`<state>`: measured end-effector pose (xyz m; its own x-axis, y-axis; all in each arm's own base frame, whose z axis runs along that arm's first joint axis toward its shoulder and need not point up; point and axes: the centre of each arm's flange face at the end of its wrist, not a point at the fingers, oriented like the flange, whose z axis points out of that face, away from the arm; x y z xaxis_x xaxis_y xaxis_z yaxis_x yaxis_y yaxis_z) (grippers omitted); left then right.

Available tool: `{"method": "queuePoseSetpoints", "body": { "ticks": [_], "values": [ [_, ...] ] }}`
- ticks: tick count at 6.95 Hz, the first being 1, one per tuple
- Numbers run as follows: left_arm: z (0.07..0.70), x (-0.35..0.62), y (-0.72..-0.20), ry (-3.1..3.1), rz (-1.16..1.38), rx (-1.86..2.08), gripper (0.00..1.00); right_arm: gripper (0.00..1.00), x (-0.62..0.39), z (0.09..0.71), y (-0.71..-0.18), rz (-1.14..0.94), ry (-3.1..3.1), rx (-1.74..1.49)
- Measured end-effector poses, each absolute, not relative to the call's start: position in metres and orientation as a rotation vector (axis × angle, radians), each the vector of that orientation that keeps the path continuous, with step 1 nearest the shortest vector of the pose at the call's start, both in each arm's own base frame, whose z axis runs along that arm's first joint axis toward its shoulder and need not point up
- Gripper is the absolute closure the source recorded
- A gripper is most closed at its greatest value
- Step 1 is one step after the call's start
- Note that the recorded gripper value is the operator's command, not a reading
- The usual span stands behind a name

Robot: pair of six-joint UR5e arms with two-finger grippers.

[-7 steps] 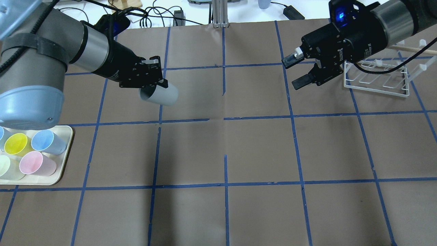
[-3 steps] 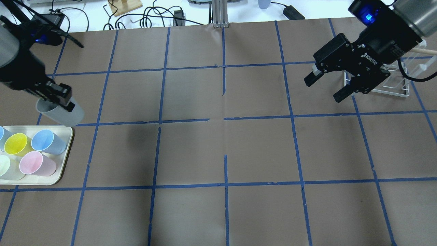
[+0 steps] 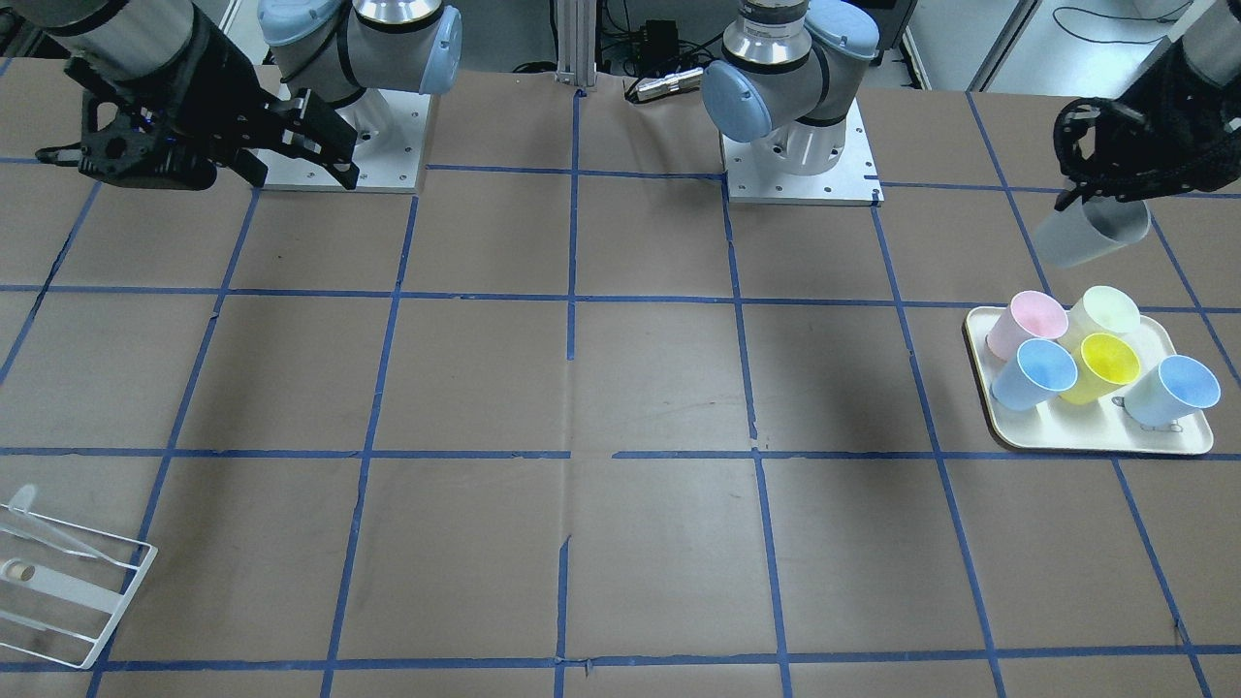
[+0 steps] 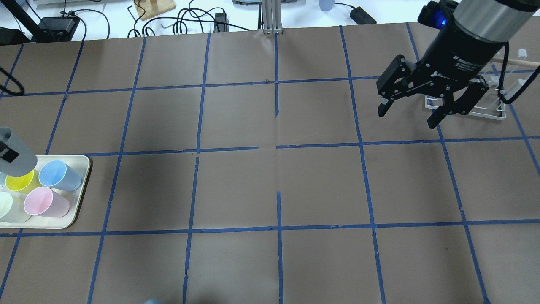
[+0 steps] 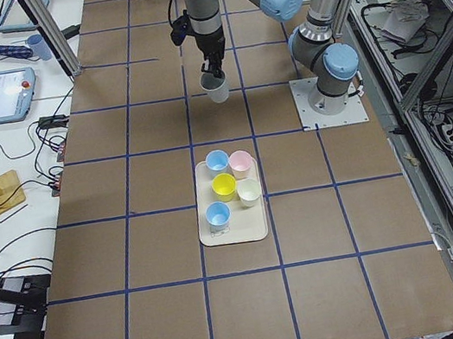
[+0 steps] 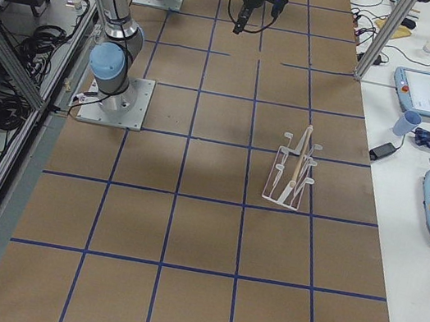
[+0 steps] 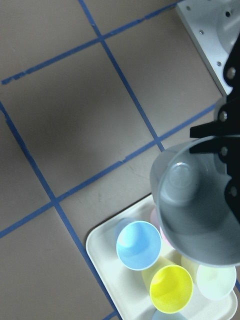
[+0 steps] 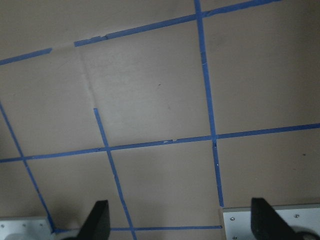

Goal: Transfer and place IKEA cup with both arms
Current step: 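Move the cup over the pastel cup tray while the right arm retracts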

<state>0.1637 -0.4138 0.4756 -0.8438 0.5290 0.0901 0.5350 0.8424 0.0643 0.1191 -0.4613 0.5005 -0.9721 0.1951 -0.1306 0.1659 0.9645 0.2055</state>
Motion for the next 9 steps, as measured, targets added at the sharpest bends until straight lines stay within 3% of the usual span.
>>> {"method": "queuePoseSetpoints", "body": {
  "ticks": [4,9],
  "values": [
    [0.419,0.311,-0.359,-3.037,-0.091,-0.915,1.00,0.00,0.160,0.482,-0.436,0.201,3.219,0.320],
    [0.327,0.400,-0.371,-3.104,0.088,-0.797,1.00,0.00,0.150,0.481,-0.406,0.058,3.133,0.169]
  ]
}}
